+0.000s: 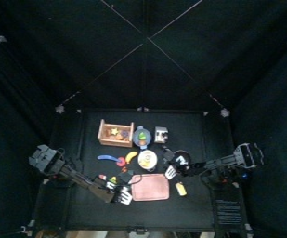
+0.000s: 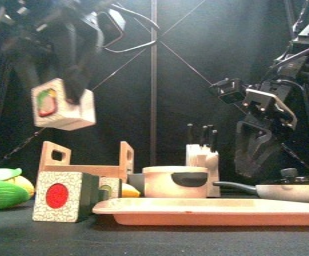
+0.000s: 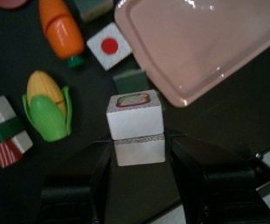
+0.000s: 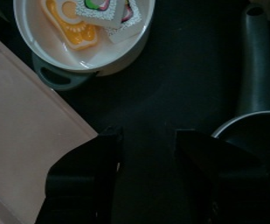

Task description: Place sushi half on plate

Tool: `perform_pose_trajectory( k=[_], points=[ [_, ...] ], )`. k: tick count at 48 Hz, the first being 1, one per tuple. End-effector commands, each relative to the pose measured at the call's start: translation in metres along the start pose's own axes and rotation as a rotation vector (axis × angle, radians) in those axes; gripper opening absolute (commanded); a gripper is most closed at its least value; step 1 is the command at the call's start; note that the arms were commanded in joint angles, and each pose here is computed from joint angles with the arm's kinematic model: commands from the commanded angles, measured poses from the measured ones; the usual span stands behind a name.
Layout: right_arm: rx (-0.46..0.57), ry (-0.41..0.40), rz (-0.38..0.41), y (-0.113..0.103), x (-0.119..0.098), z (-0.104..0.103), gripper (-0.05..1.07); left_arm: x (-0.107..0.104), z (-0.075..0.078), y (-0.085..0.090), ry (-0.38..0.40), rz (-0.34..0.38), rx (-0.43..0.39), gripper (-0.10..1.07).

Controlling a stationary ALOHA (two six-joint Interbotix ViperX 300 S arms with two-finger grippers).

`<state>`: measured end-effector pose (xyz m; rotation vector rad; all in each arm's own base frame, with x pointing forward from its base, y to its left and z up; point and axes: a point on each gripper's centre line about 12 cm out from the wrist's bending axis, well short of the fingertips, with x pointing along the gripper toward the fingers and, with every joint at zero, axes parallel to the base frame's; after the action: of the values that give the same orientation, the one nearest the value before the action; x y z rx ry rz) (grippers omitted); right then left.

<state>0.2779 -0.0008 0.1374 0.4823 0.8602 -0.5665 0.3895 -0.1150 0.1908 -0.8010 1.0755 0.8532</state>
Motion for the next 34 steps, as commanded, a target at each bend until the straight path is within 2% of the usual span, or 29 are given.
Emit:
perform_pose_trajectory(
  k=[1,7,15,21,31,34],
  points=[
    [0.017,-0.016,0.027,0.002,-0.010,0.002,0.81,-0.009,0.017,-0.019,-0.018,-0.056,-0.063,0.69],
    [0.017,-0.012,0.022,-0.001,-0.014,-0.003,0.81,-0.004,0.034,-0.038,-0.039,-0.081,-0.161,0.69],
    [0.011,-0.010,0.018,-0.006,-0.017,-0.007,0.81,0.014,0.043,-0.057,-0.078,-0.083,-0.228,0.69],
    [0.006,-0.014,0.019,-0.007,-0.018,-0.007,0.81,0.023,0.045,-0.068,-0.085,-0.088,-0.275,0.69],
    [0.005,-0.024,0.028,-0.008,-0.021,-0.006,0.81,0.028,0.046,-0.075,-0.078,-0.094,-0.294,0.69],
    [0.006,-0.020,0.023,-0.009,-0.020,-0.008,0.81,0.034,0.042,-0.077,-0.061,-0.086,-0.316,0.69]
  ],
)
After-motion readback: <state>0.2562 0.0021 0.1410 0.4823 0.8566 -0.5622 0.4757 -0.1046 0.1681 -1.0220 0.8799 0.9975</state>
